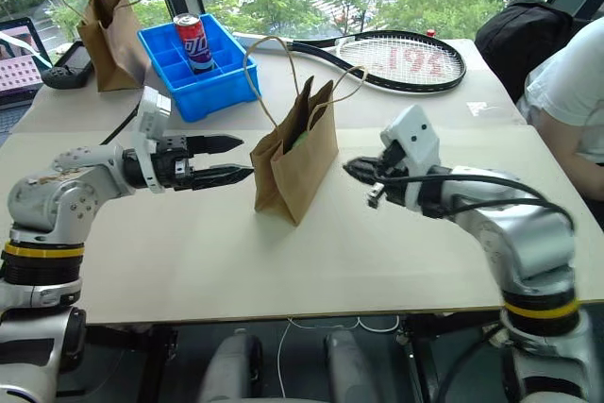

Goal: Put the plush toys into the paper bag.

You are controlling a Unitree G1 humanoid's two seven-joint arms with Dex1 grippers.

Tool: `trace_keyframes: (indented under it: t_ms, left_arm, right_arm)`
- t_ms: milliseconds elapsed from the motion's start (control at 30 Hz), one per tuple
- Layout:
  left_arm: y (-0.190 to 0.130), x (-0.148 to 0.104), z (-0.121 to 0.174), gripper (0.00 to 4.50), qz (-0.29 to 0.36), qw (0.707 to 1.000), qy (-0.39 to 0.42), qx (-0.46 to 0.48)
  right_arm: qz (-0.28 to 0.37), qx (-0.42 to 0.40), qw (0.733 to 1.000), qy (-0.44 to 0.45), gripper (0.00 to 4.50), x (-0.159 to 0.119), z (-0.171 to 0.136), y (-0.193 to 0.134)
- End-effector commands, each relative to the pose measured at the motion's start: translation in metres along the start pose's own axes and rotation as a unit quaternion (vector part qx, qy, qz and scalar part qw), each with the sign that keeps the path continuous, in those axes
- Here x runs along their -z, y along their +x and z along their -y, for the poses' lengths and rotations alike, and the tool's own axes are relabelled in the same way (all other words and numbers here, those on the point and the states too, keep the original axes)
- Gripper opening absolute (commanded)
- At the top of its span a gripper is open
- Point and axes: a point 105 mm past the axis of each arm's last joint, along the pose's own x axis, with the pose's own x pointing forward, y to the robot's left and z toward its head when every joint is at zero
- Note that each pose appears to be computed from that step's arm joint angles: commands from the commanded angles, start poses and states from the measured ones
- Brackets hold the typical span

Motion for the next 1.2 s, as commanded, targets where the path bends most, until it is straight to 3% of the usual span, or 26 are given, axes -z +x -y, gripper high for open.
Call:
trace_keyframes:
  t_ms: [33, 267, 633, 667, 733, 1033, 1200]
  left_arm:
    - [0.008, -0.005, 0.013, 4.50, 0.015, 1.000, 0.016, 0.016]
    - [0.021, 0.003, 0.029, 4.50, 0.015, 0.999, -0.003, 0.031]
    - [0.036, 0.010, 0.010, 4.50, 0.016, 0.999, -0.039, -0.033]
    - [0.037, 0.010, 0.008, 3.98, 0.018, 0.998, -0.045, -0.038]
    - [0.036, 0.009, 0.006, 3.55, 0.022, 0.998, -0.049, -0.041]
    - [0.012, -0.007, -0.022, 0.15, 0.034, 0.997, -0.014, -0.064]
    - [0.005, -0.019, -0.021, 0.07, 0.033, 0.999, 0.030, -0.011]
  right_arm:
    - [0.049, 0.008, 0.998, -0.038, 0.02, -0.013, 0.000, 0.018]
    - [0.070, -0.020, 0.996, -0.043, 0.02, -0.007, -0.017, 0.039]
    - [0.098, -0.035, 0.994, -0.026, 0.02, -0.012, -0.034, 0.052]
    - [0.099, -0.035, 0.994, -0.024, 0.00, -0.011, -0.036, 0.053]
    - [0.099, -0.035, 0.994, -0.022, 0.00, -0.010, -0.037, 0.053]
    - [0.084, -0.026, 0.996, -0.016, 0.00, -0.004, -0.033, 0.035]
    - [0.018, -0.032, 0.999, -0.022, 0.00, 0.016, -0.025, -0.008]
